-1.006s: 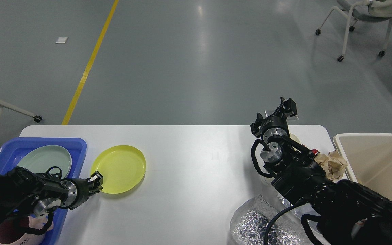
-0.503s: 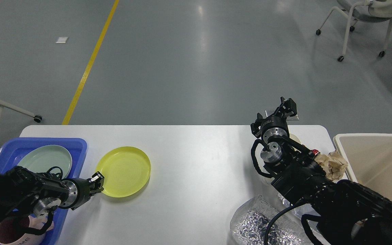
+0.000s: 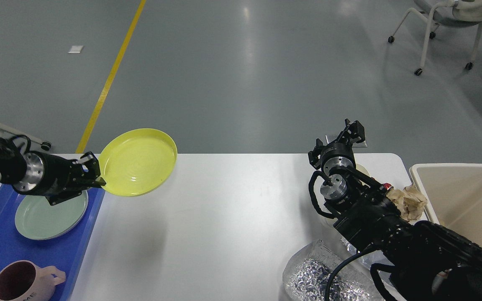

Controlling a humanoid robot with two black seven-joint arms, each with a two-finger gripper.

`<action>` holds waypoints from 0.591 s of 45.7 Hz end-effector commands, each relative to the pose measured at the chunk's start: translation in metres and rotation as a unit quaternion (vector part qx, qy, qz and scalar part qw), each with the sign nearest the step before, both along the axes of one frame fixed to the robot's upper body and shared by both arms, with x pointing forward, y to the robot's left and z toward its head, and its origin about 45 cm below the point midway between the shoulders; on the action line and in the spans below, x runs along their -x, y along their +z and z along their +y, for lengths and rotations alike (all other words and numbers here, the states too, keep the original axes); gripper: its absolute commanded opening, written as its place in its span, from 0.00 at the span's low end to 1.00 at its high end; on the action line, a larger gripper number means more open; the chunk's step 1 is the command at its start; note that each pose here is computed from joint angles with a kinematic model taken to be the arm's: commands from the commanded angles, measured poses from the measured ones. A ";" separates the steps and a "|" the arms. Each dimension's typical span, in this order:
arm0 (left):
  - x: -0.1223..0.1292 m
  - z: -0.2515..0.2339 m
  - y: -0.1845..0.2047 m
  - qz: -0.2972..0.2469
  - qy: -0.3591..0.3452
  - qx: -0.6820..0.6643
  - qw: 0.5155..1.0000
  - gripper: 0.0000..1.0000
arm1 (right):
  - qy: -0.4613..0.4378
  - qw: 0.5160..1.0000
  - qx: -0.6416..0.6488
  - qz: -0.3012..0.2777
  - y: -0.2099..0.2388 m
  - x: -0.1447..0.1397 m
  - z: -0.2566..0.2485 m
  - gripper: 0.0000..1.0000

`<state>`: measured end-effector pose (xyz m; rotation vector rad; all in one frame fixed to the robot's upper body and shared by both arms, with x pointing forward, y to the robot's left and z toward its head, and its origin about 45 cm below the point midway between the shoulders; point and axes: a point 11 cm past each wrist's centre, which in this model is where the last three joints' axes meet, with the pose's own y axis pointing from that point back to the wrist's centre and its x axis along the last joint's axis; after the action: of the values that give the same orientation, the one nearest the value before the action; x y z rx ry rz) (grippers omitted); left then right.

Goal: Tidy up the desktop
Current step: 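Lift the yellow plate with the left gripper and swing it over the tray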

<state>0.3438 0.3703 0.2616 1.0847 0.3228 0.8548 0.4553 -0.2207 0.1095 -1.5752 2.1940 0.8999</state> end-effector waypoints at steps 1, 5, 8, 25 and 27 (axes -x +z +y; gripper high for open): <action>0.000 0.008 0.062 0.014 -0.038 0.008 0.999 0.00 | 0.000 1.000 -0.001 0.000 0.000 0.000 0.000 1.00; 0.007 0.013 0.101 0.032 -0.080 -0.004 0.996 0.00 | 0.000 1.000 -0.001 0.000 0.000 0.000 0.000 1.00; 0.015 0.014 0.132 0.044 -0.114 -0.017 0.992 0.00 | 0.000 1.000 0.000 0.000 0.000 0.000 0.000 1.00; 0.062 0.043 0.297 -0.061 -0.141 -0.162 0.975 0.00 | 0.000 1.000 0.000 0.000 0.000 0.000 0.000 1.00; 0.067 0.055 0.297 -0.052 -0.121 -0.169 0.977 0.00 | 0.000 1.000 -0.001 0.000 0.000 0.000 0.000 1.00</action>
<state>0.2857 0.4098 0.5520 1.3308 -0.0670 0.7073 0.4553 -0.2208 0.1095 -1.5744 2.1940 0.9003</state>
